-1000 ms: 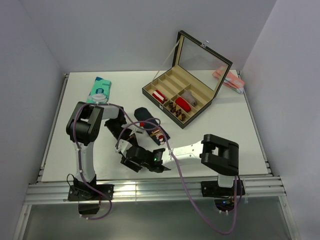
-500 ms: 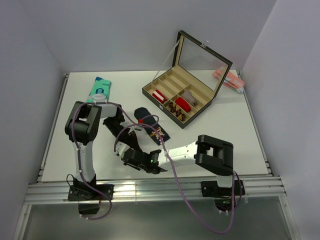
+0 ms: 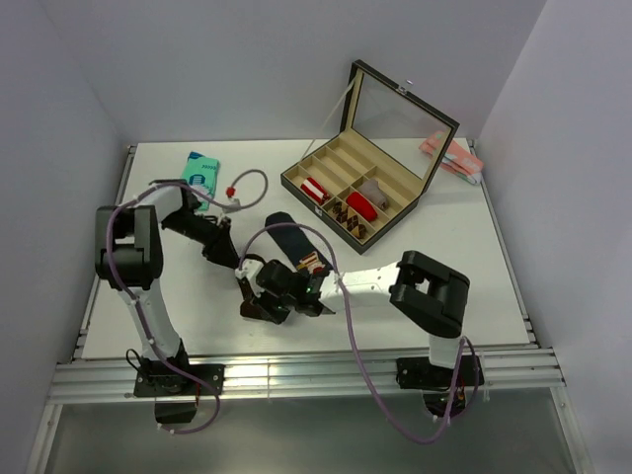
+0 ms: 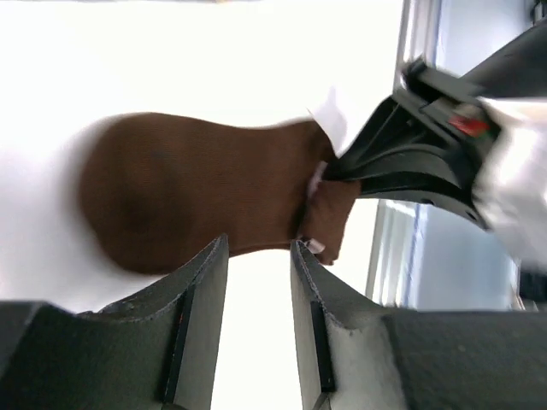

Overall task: Roll the socks
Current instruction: Roll the sock at the center of the board.

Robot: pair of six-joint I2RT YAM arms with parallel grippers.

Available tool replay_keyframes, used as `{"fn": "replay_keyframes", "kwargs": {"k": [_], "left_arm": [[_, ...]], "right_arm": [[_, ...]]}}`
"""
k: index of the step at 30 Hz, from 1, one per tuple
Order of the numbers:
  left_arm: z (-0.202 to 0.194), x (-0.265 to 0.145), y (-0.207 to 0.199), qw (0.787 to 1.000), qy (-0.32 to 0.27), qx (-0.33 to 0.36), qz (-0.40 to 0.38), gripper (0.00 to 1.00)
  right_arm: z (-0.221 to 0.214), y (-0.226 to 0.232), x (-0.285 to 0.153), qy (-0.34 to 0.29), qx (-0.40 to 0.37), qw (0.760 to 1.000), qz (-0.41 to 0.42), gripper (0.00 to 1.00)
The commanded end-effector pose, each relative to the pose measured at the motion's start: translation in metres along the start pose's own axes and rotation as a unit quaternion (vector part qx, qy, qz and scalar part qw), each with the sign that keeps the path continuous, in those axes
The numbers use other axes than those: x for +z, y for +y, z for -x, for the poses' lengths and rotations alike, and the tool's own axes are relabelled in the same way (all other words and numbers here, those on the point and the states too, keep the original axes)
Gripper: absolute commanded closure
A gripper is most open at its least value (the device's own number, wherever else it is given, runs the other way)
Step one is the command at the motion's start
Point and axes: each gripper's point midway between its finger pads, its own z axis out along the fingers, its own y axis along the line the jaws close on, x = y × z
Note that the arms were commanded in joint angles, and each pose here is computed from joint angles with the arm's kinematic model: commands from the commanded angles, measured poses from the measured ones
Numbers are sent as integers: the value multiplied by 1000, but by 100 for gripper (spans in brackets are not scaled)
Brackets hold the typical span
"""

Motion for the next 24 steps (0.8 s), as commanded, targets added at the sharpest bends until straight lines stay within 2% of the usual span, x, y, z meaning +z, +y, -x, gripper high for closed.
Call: {"fn": "replay_keyframes", "kwargs": {"k": [1,3,4,6,10,13,15,16,17,18,19,20,21,22,24], "left_arm": [[41,-40,-8,994,-105,31,30,60],[53,-64,0,986,-142,50,67,61],[57,-78,0,980,-177,40,78,59],[64,-95,-4,972,-205,63,99,56],[62,-102,-12,964,-213,100,125,54],[58,-96,-12,956,-189,148,170,53],[55,-97,-19,942,-165,194,217,51],[39,-84,-20,945,-157,182,221,50],[47,-90,-21,924,-142,235,267,48],[44,-86,-22,917,-132,250,283,44],[29,-66,-24,921,-117,246,278,43],[40,-71,-27,896,-115,293,314,42],[35,-68,-24,889,-98,295,336,38],[25,-46,-27,892,-79,307,323,37],[27,-41,-29,870,-61,339,353,35]], "right_arm": [[-32,7,-11,88,72,991,75,91],[-21,5,-13,99,97,986,97,91],[-31,2,-14,130,123,977,112,91],[-28,2,-17,158,151,968,127,91],[-25,3,-16,193,215,943,165,90],[-23,7,-16,211,243,928,189,89],[-19,7,-17,219,261,920,196,87],[-17,7,-18,220,265,917,204,86],[-12,9,-18,219,273,911,219,85],[-11,8,-19,225,285,906,220,85],[-10,9,-19,227,290,902,224,84],[-5,8,-19,224,293,900,230,84],[-6,8,-20,233,303,893,237,84],[-6,7,-20,237,307,891,237,83],[-4,4,-19,244,317,885,237,83]]}}
